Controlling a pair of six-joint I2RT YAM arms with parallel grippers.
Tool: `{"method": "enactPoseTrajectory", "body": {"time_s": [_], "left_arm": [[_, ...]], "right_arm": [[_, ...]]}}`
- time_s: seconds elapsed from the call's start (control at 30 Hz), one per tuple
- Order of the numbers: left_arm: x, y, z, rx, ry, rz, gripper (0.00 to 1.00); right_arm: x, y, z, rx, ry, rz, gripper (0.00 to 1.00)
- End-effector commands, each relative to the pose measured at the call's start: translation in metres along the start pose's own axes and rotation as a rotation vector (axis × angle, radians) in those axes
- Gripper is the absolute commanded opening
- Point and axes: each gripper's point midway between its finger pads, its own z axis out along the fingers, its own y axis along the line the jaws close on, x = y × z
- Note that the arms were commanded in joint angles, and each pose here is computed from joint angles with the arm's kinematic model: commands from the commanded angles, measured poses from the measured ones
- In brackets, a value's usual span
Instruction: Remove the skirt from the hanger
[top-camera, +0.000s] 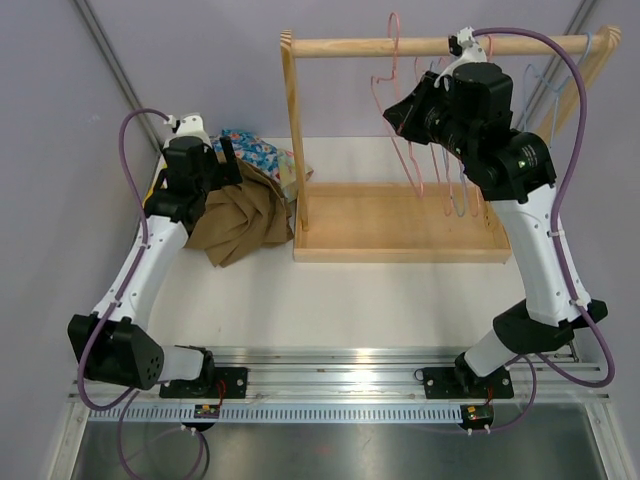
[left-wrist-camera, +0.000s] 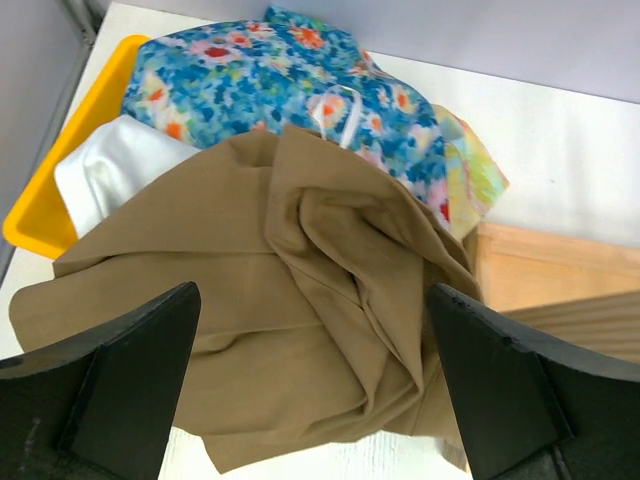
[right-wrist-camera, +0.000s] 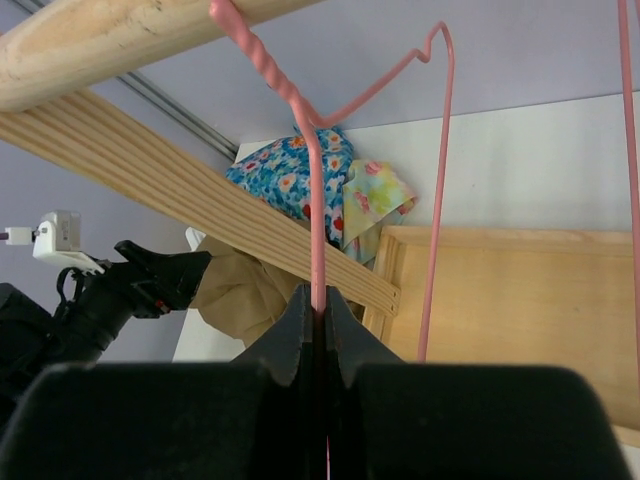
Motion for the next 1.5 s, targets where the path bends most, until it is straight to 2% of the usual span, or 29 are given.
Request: {"method": "enactPoseTrajectory", "body": {"time_s": [0.0, 0.1, 0.17, 0.23, 0.27, 0.37, 0.43, 0.6, 0.67, 0.8, 0.9, 1.03, 1.2, 1.3, 1.47], "left_arm": [[-0.042, -0.015, -0.033, 0.086, -0.132, -0.002, 0.99], [-0.050, -0.019, -0.055, 0.112, -0.172, -0.009, 0.99], [-0.053, -0.023, -0.067, 0.126, -0.182, -0.008, 0.99], [-0.058, -0.025, -0.086, 0.145, -0.202, -0.003, 0.99], [-0.063, -0.026, -0.094, 0.153, -0.217, -0.003, 0.99], [-0.071, -0.026, -0.119, 0.178, -0.242, 0.001, 0.99], [-0.073, -0.025, -0.132, 0.188, -0.245, -0.002, 0.99], [-0.067, -0.019, -0.173, 0.238, -0.264, -0.016, 0.99], [-0.052, -0.015, -0.180, 0.245, -0.241, -0.027, 0.99], [0.007, -0.007, -0.193, 0.295, -0.191, -0.077, 0.99], [0.029, -0.010, -0.205, 0.359, -0.187, -0.088, 0.99], [0.049, 0.011, -0.226, 0.331, -0.239, -0.090, 0.99], [0.074, 0.026, -0.222, 0.274, -0.219, -0.107, 0.99], [0.072, 0.031, -0.223, 0.248, -0.236, -0.119, 0.99], [0.079, 0.035, -0.213, 0.208, -0.195, -0.109, 0.99]], "right_arm": [[-0.016, 0.002, -0.007, -0.010, -0.078, -0.008, 0.00], [-0.007, -0.008, -0.011, 0.011, -0.067, -0.011, 0.00], [-0.006, -0.010, -0.015, 0.017, -0.067, -0.016, 0.04], [-0.006, -0.012, -0.021, 0.017, -0.072, -0.029, 0.23], [-0.007, -0.014, -0.023, 0.025, -0.078, -0.033, 0.52], [-0.012, -0.018, -0.032, 0.037, -0.108, -0.043, 0.93], [-0.012, -0.020, -0.040, 0.040, -0.120, -0.049, 0.99], [-0.004, -0.025, -0.065, 0.013, -0.132, -0.040, 0.99], [0.000, -0.025, -0.078, -0.023, -0.150, -0.038, 1.00], [0.028, -0.052, -0.120, -0.029, -0.186, -0.047, 0.99], [0.043, -0.067, -0.152, -0.064, -0.253, -0.051, 0.99], [0.067, -0.106, -0.187, 0.006, -0.314, -0.018, 1.00], [0.100, -0.160, -0.222, 0.117, -0.403, 0.040, 0.99], [0.108, -0.178, -0.233, 0.163, -0.436, 0.046, 1.00], [0.122, -0.198, -0.228, 0.258, -0.390, -0.010, 0.99]]}}
